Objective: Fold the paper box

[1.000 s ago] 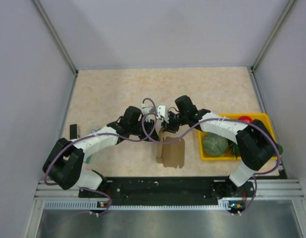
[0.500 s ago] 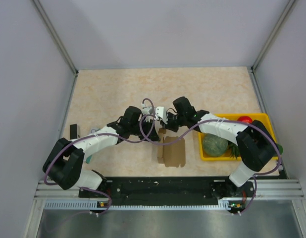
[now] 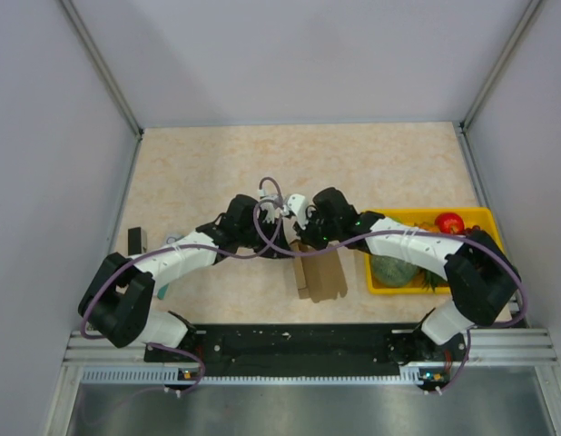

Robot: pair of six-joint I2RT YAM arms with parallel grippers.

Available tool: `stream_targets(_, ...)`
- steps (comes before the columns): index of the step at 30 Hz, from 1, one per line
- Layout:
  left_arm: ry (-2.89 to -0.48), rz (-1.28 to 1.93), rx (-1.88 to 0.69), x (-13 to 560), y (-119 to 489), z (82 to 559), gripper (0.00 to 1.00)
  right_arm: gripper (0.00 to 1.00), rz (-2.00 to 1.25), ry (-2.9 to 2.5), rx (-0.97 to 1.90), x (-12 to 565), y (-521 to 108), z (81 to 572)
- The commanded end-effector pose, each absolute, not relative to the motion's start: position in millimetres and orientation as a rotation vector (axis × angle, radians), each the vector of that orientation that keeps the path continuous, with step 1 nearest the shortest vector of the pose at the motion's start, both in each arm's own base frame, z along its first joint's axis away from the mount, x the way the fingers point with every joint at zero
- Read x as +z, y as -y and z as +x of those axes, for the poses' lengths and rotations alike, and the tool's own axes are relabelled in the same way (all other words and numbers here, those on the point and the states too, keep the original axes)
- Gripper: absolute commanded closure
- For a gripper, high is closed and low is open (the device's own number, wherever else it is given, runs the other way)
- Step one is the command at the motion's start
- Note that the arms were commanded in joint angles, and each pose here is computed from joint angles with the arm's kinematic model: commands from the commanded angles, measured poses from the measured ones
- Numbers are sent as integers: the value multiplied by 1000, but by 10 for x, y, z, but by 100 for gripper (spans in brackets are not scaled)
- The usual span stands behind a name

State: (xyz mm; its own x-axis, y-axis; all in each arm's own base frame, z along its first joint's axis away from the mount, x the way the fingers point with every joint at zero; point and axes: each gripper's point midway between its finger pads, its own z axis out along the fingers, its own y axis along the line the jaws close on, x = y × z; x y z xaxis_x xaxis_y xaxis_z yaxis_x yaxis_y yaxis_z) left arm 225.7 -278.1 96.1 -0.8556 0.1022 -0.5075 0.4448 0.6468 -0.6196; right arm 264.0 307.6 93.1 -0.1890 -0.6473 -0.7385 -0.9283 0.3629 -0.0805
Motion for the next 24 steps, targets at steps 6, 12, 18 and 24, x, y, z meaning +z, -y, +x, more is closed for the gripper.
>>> stream_targets(6,-2401,461,-1086,969,2839,2276,68,100,-950,-2318,741,751,-3168,2274)
stream_targets(12,-2402,442,-1080,986,2815,2264,66,100,-720,-2419,824,731,-3276,2225)
stream_targets(18,-2414,400,-1051,946,2759,2257,65,100,-534,-2442,860,636,-3285,2194)
stream_targets(24,-2397,346,-1053,936,2682,2193,57,100,-438,-2422,787,563,-3290,2114)
